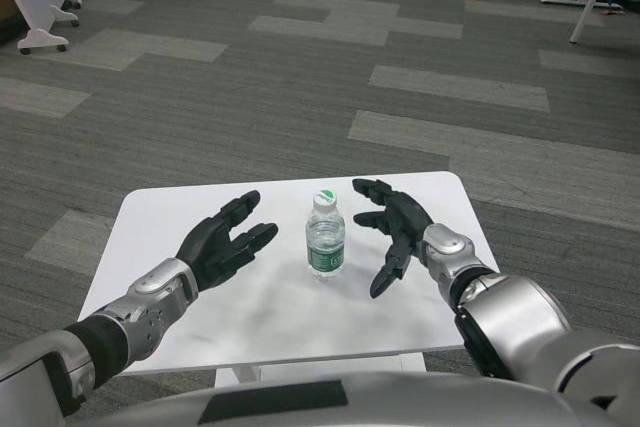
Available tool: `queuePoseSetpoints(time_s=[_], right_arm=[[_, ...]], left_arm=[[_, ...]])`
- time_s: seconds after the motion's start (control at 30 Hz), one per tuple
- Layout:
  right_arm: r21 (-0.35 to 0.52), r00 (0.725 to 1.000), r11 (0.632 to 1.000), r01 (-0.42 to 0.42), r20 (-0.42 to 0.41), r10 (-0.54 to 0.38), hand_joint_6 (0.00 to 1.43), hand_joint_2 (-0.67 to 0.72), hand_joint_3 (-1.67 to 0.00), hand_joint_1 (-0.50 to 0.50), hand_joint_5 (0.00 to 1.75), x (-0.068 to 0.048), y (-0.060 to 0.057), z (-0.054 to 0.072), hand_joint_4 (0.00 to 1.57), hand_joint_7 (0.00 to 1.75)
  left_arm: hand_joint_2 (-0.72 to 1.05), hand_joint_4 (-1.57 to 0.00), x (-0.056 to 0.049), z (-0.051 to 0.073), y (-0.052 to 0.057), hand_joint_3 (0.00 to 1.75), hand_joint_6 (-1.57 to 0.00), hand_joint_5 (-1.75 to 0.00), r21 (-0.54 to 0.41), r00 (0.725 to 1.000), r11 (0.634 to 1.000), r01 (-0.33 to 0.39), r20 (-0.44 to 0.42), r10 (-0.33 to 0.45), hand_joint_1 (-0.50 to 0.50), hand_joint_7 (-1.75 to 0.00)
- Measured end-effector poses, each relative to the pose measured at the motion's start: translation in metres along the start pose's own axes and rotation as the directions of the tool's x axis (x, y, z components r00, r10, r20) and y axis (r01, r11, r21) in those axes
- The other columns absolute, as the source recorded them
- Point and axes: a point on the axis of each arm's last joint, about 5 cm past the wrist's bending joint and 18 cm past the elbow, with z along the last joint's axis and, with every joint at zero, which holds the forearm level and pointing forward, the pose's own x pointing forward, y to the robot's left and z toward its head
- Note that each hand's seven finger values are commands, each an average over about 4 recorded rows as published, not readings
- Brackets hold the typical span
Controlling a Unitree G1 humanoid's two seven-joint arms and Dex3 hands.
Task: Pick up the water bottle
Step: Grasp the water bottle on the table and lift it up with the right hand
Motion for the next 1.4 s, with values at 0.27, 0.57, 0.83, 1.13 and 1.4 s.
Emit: queuePoseSetpoints(time_s=[0.27, 0.57, 0.83, 1.13, 1.4], right_arm=[[-0.019, 0.999, 0.999, -0.03, -0.017, 0.03, 0.0, 0.66, -0.24, -0.35, 0.78, 0.003, 0.01, -0.002, 0.43, 0.28], [-0.064, 0.997, 0.995, -0.073, -0.024, 0.072, 0.0, 0.66, -0.24, -0.38, 0.68, 0.007, 0.019, 0.0, 0.37, 0.28], [-0.082, 0.997, 0.994, -0.071, -0.002, 0.071, 0.0, 0.66, -0.24, -0.38, 0.68, 0.011, 0.026, 0.005, 0.48, 0.28], [-0.155, 0.993, 0.981, -0.114, 0.009, 0.117, 0.0, 0.66, -0.24, -0.38, 0.75, 0.017, 0.032, 0.014, 0.46, 0.28], [-0.201, 0.988, 0.968, -0.152, -0.001, 0.155, 0.0, 0.66, -0.24, -0.38, 0.78, 0.017, 0.031, 0.015, 0.41, 0.28]], left_arm=[[1.05, 0.0, 0.0, 0.001, 0.0, 0.09, 0.0, 0.0, 0.001, 1.0, 1.0, 0.003, 0.004, -0.003, 0.5, 0.0], [1.05, 0.0, -0.001, 0.002, -0.001, 0.09, 0.0, 0.0, -0.017, 1.0, 1.0, 0.009, 0.025, -0.008, 0.5, 0.0], [1.05, 0.0, -0.001, 0.002, -0.002, 0.09, 0.0, 0.0, -0.023, 0.999, 1.0, 0.014, 0.032, -0.013, 0.5, 0.0], [1.05, 0.0, -0.002, 0.002, -0.002, 0.09, 0.0, 0.0, -0.024, 0.999, 1.0, 0.015, 0.035, -0.014, 0.5, 0.0], [1.05, 0.0, -0.001, 0.004, -0.003, 0.09, 0.0, 0.0, -0.017, 0.999, 1.0, 0.022, 0.042, -0.022, 0.5, 0.0]])
